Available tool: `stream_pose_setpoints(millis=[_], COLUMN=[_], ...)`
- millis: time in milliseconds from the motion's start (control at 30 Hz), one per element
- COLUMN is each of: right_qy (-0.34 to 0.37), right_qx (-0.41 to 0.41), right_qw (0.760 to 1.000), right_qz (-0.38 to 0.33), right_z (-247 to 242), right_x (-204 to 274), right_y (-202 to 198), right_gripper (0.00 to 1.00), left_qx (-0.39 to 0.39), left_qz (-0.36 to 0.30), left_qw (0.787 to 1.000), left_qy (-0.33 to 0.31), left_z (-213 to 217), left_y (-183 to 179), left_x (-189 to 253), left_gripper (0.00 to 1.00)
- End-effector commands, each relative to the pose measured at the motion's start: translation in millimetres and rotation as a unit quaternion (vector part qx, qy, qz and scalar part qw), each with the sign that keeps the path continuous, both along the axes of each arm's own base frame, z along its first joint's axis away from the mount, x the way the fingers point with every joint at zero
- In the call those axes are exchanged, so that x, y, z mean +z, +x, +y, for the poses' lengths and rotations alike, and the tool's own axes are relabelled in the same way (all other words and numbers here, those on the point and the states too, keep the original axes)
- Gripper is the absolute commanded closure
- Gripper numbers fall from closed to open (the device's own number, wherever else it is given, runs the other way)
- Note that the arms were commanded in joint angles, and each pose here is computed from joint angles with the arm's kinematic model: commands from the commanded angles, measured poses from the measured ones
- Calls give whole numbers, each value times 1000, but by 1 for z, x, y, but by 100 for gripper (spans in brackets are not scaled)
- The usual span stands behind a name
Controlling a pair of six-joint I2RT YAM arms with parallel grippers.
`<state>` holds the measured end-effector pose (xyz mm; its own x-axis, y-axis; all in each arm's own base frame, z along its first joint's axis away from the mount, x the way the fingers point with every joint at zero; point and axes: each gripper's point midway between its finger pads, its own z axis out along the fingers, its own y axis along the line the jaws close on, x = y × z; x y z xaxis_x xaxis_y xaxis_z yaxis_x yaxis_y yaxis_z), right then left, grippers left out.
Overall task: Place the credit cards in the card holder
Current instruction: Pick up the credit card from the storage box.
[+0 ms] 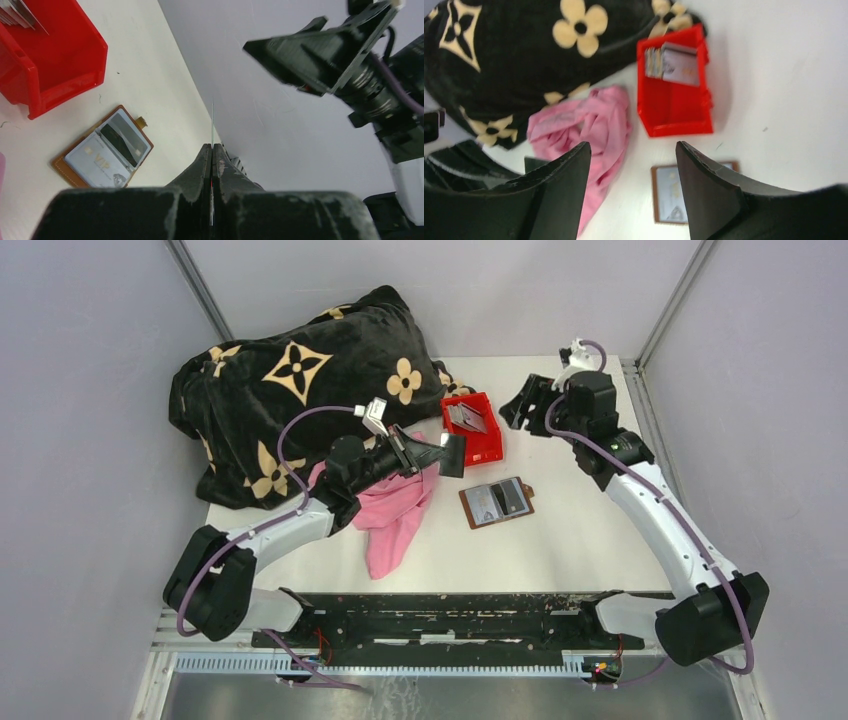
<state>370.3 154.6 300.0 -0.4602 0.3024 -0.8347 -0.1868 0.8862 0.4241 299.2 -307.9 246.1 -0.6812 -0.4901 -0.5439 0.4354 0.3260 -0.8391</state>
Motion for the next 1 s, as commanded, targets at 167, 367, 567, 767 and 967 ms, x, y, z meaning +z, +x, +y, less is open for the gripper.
stream_pose_setpoints(millis=[167, 367, 567, 767, 967], right_qy=[206, 257, 279, 287, 293], right_qx=[107, 125, 146, 168, 180], right_qw=[971, 955, 943, 935, 929], right_qz=[56, 83, 102, 121, 137], right_z=[55, 66, 75, 85, 94], right_x=[0, -12, -19, -27, -39], right_y=[-50, -59, -62, -67, -70], right_gripper=[33, 34, 35, 36, 39], left_qx=[-3, -7, -11, -23, -33], left_qz=[-14, -6, 1, 7, 7], left_qw=[997, 997, 996, 995, 993], left_qy=[-70, -82, -91, -101, -110], left_z=[-5, -8, -11, -17, -23], left_y=[-3, -5, -4, -4, -2], left_x=[27, 27, 26, 27, 30], left_gripper=[97, 97, 97, 97, 97])
